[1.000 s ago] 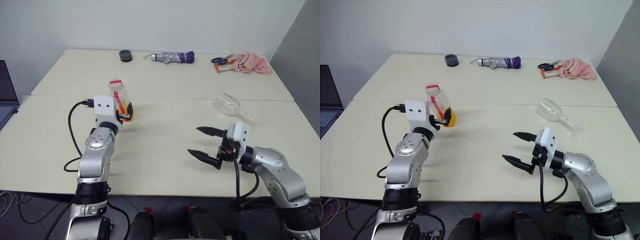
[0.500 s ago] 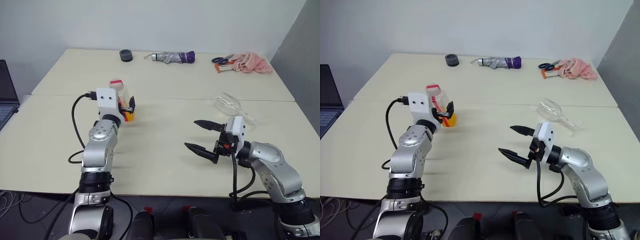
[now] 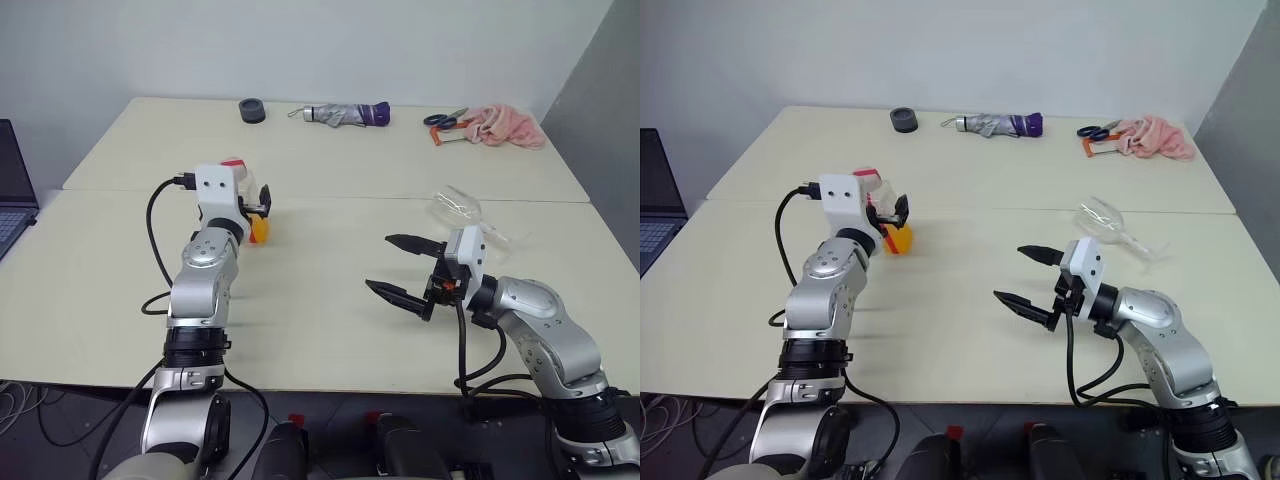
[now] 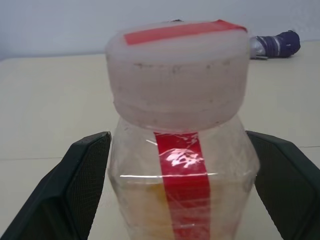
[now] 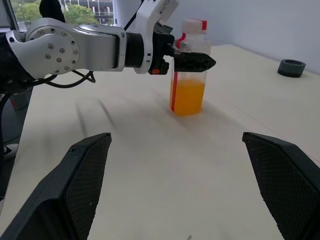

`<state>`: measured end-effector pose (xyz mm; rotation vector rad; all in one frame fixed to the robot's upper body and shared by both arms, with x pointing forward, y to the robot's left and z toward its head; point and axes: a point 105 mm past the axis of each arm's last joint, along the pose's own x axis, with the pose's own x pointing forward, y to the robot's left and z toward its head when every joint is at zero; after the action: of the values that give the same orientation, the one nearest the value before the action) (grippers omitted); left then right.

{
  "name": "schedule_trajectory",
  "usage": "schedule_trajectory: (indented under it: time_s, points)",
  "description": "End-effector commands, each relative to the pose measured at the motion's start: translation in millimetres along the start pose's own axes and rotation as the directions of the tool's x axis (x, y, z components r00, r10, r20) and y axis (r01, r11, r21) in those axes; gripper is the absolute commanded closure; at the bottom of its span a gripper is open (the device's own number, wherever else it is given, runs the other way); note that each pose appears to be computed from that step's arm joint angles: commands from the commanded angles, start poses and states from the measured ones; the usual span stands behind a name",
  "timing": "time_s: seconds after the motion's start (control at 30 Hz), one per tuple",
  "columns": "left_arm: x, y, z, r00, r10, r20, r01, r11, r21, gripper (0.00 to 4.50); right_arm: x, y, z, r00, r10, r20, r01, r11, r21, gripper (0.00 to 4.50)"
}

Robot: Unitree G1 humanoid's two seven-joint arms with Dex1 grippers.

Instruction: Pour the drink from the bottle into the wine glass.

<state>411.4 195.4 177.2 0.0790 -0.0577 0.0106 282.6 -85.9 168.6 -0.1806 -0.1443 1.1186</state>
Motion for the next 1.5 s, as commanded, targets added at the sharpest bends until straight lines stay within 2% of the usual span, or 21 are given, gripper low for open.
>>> schedule_trajectory:
  time_s: [0.03,0.13,0.17,0.23,0.43,0.47,0.7,1.0,1.1,1.23,1.33,1.5]
  points:
    - [3.7,2.6,19.7,0.998,0.011,0.058,-0.011,1.0,0.004,0.06,2.1,0.7,12.7,1.0,0.004,0.029,-0.003,0.999,-0.038,0.0]
    - [4.8,3.4,21.0,0.998,0.009,0.061,-0.009,1.0,0.008,0.06,2.0,0.2,13.1,1.0,0.0,0.028,0.001,0.999,-0.039,0.0]
    - [5.0,3.2,21.2,0.998,0.007,0.062,-0.007,1.0,0.009,0.23,2.0,-0.1,13.2,1.0,-0.001,0.028,0.002,0.999,-0.039,0.0]
    - [5.3,2.4,20.8,0.998,0.001,0.06,-0.001,1.0,0.009,0.67,2.0,-0.7,13.2,1.0,-0.003,0.026,0.004,0.999,-0.041,0.0]
    - [4.7,-1.6,23.3,0.997,-0.022,0.074,0.022,1.0,0.01,2.48,1.8,-1.7,14.1,1.0,-0.006,0.028,0.008,0.999,-0.043,0.0]
    - [4.4,-2.2,24.8,0.996,-0.027,0.083,0.026,1.0,0.015,2.63,1.9,-1.7,14.1,1.0,-0.007,0.028,0.008,0.999,-0.044,0.0]
    - [-0.9,-6.7,29.4,0.989,-0.067,0.131,0.057,0.995,0.081,2.65,1.6,-3.0,15.3,0.999,-0.019,0.038,0.021,0.998,-0.056,0.0]
    - [-13.2,-36.2,25.8,0.947,-0.304,0.105,0.303,0.953,0.022,2.65,-15.2,-13.3,4.6,0.993,-0.119,-0.003,0.119,0.992,-0.043,0.0]
    - [-24.5,-63.0,30.1,0.864,-0.488,0.125,0.491,0.871,0.01,2.65,-33.4,-22.5,-15.8,0.968,-0.228,-0.106,0.212,0.966,-0.146,0.0]
    - [-41.9,-92.6,42.5,0.725,-0.665,0.181,0.671,0.741,0.034,2.65,-42.2,-10.4,-23.7,0.968,-0.196,-0.155,0.171,0.973,-0.157,0.0]
    - [-51.0,-110.0,40.4,0.624,-0.765,0.159,0.767,0.639,0.059,2.65,-43.5,-5.1,-7.5,0.979,-0.17,-0.112,0.155,0.979,-0.133,0.0]
    - [-71.7,-136.2,27.9,0.406,-0.911,0.077,0.906,0.412,0.099,2.66,-37.0,-2.8,27.6,0.989,-0.145,-0.019,0.143,0.987,-0.07,0.0]
